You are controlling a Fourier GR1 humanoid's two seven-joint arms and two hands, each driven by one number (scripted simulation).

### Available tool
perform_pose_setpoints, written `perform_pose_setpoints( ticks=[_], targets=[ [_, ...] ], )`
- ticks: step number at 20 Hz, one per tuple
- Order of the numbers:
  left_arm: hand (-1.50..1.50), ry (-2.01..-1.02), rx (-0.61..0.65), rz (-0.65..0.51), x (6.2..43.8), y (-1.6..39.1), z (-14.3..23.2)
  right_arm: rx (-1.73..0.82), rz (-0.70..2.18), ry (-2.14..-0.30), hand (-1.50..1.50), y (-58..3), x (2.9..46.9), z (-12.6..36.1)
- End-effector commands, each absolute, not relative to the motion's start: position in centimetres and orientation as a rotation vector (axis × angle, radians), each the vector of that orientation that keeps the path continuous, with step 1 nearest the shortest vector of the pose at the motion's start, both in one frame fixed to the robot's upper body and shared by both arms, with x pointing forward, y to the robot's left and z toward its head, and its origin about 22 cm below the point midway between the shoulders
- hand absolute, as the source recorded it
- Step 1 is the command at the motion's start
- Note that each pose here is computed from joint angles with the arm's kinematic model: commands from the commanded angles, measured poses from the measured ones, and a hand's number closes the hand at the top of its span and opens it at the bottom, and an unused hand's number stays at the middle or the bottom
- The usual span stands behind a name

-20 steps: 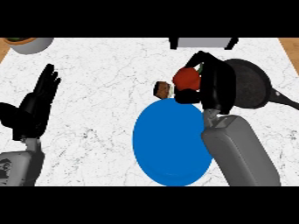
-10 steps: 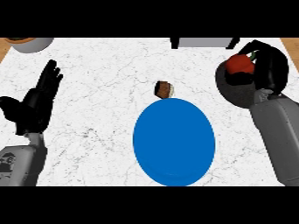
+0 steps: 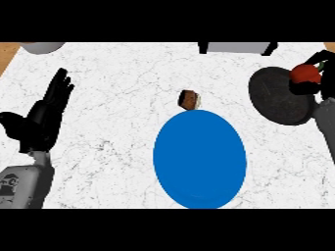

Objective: Pick the bell pepper from the plate and place it in the pan

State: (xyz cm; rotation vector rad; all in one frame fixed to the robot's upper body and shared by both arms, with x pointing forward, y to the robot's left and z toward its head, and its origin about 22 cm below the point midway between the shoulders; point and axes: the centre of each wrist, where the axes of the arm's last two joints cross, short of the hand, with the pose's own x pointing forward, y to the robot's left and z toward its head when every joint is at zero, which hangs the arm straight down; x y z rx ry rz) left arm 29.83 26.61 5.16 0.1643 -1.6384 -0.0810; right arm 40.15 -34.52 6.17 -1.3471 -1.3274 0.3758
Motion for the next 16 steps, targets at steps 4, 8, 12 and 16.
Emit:
perform_pose_setpoints(
  ticks=[4,8,12,16],
  targets=[
    [0.00,-1.650,0.134,-0.104,30.1,26.1,5.7,-1.190,0.213,-1.356,1.50,-36.3,40.2,4.5],
    [0.00,-1.671,0.146,-0.074,30.8,25.4,6.3,-0.951,0.267,-1.250,-1.50,-37.2,39.2,2.5],
    [0.00,-1.659,0.162,-0.082,31.3,25.7,6.4,-0.823,0.264,-1.267,-1.50,-38.2,38.6,1.9],
    [0.00,-1.658,0.168,-0.101,31.3,27.1,6.5,-0.872,0.242,-1.365,-1.50,-37.8,38.9,2.0]
  ],
)
